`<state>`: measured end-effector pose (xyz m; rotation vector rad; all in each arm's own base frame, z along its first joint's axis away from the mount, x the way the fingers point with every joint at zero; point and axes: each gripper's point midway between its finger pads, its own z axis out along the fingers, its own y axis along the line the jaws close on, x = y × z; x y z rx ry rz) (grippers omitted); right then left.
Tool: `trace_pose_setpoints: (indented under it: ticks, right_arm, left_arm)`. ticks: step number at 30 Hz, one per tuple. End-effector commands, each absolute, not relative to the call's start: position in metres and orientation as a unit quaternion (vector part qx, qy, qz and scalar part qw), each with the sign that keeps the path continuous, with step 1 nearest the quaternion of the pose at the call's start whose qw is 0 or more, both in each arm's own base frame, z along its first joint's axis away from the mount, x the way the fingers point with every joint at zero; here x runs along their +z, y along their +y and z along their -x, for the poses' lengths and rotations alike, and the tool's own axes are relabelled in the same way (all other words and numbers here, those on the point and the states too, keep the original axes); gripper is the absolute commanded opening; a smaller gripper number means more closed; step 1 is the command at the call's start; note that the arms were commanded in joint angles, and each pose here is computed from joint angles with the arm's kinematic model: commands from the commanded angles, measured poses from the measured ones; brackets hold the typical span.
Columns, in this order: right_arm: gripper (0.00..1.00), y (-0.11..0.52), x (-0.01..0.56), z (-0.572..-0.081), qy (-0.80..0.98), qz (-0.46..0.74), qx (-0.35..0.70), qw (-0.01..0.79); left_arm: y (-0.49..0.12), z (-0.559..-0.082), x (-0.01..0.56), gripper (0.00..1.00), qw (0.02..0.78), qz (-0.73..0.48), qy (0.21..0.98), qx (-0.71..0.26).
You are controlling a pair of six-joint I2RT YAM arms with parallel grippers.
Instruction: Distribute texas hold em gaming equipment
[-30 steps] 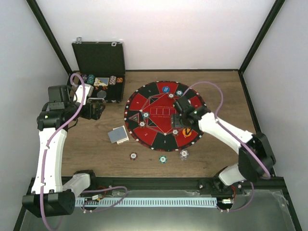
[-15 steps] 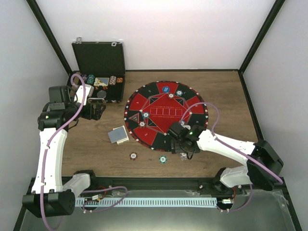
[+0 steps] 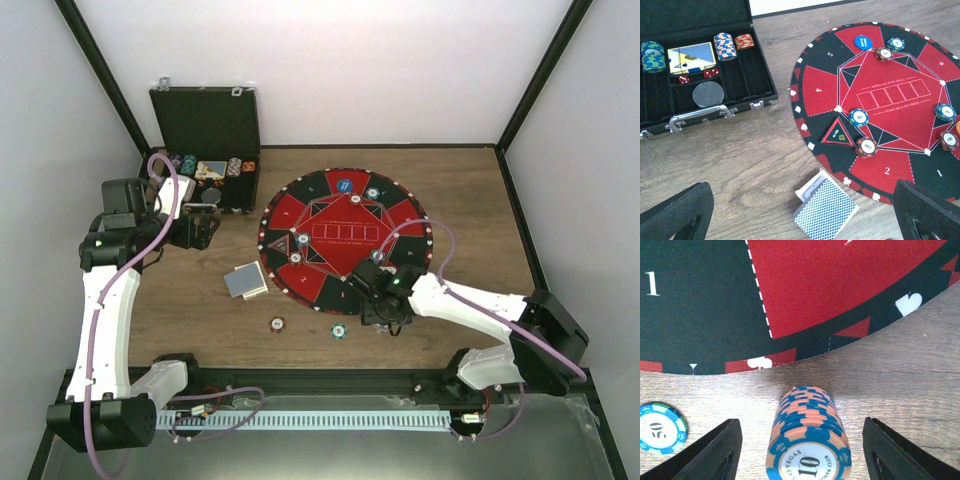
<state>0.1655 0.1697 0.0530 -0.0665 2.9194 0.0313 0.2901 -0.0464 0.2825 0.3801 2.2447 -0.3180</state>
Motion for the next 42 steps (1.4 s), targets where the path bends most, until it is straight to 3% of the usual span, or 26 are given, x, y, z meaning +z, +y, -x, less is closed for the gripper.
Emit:
trace_pose_setpoints:
  ticks: [1,18,33,42]
  right_arm:
    - [0.66,0.173,0.052,-0.167,0.993,0.021,0.013,0.115]
    - [0.51,0.172,0.047,-0.165,0.994,0.026,0.006,0.108]
    - [0.54,0.162,0.047,-0.16,0.995,0.026,-0.015,0.097]
    - [0.47,0.164,0.047,-0.158,0.995,0.029,-0.008,0.095]
  left_arm:
    - [-0.047,-0.29,0.286,1.0,0.417,-0.153,0.887,-0.13]
    - [-0.047,-0.291,0.292,1.0,0.421,-0.154,0.885,-0.127]
    - [-0.045,-0.29,0.292,1.0,0.422,-0.155,0.885,-0.122]
    - [-0.045,-0.29,0.292,1.0,0.423,-0.154,0.884,-0.123]
